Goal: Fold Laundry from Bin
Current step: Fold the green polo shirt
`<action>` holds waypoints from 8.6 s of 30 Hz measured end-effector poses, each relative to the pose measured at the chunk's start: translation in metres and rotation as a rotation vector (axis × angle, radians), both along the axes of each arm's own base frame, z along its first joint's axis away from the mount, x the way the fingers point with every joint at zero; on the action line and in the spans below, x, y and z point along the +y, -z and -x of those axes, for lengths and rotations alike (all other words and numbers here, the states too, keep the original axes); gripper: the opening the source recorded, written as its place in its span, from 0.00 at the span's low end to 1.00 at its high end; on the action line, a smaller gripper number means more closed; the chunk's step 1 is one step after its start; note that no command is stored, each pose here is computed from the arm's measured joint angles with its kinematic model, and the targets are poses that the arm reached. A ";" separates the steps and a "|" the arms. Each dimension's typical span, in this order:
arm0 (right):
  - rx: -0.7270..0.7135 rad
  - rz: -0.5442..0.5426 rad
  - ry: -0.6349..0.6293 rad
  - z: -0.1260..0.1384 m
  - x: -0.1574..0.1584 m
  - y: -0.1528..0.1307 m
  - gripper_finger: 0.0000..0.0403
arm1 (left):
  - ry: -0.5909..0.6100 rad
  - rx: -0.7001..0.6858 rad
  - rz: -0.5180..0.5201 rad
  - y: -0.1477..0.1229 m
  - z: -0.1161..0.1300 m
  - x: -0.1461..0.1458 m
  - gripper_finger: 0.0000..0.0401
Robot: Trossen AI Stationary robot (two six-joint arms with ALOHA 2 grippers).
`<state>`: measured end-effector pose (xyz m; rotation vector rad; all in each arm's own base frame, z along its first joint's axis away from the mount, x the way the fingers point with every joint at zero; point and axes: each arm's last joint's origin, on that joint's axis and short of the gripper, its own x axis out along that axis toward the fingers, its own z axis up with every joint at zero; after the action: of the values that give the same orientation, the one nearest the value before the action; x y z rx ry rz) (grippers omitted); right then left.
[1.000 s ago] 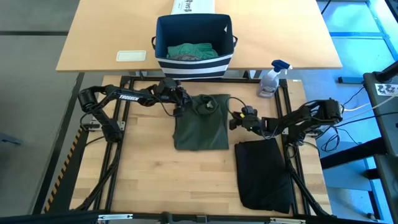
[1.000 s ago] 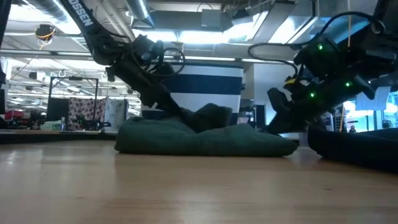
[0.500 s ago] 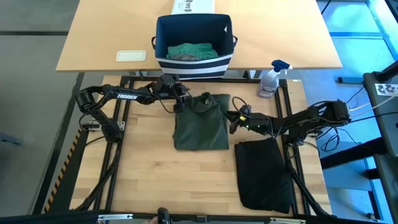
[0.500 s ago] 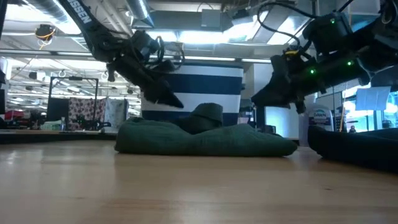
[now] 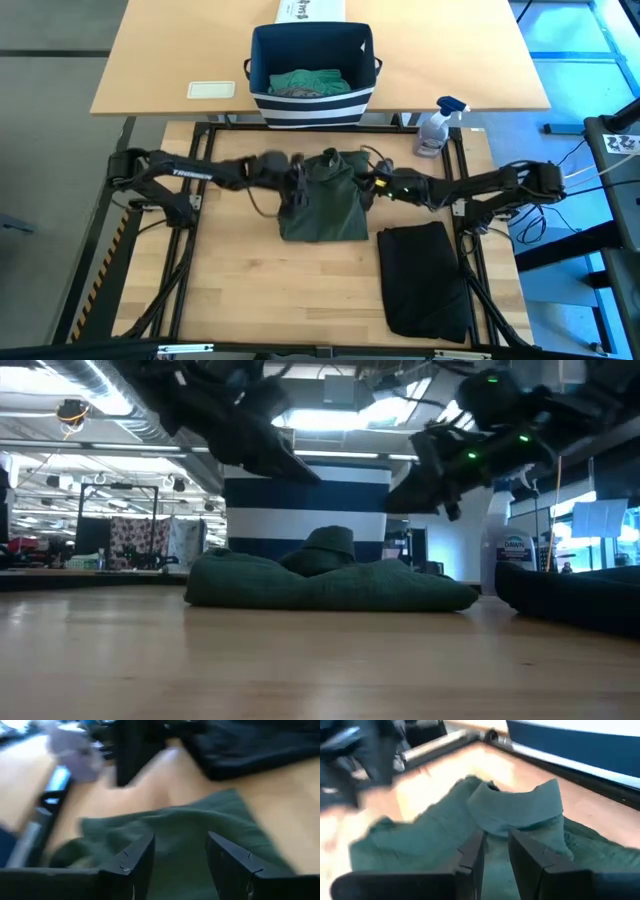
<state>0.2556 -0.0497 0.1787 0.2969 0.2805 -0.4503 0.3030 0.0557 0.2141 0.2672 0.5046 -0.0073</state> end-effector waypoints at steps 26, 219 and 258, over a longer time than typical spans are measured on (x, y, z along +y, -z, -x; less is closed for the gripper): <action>0.549 0.425 -0.604 -0.068 -0.083 -0.058 0.34 | -0.043 0.107 0.122 0.040 -0.019 -0.070 0.42; 0.151 0.050 -0.428 -0.103 0.032 0.039 0.01 | -0.304 0.224 0.040 0.085 0.088 -0.088 0.14; 0.394 0.168 -0.485 -0.090 0.084 0.055 0.01 | 0.299 0.039 0.254 0.098 0.064 -0.223 0.14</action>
<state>0.3461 0.0343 0.1239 -0.0330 0.6773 -0.0455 0.2385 -0.1677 0.1162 0.0914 0.4934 -0.3661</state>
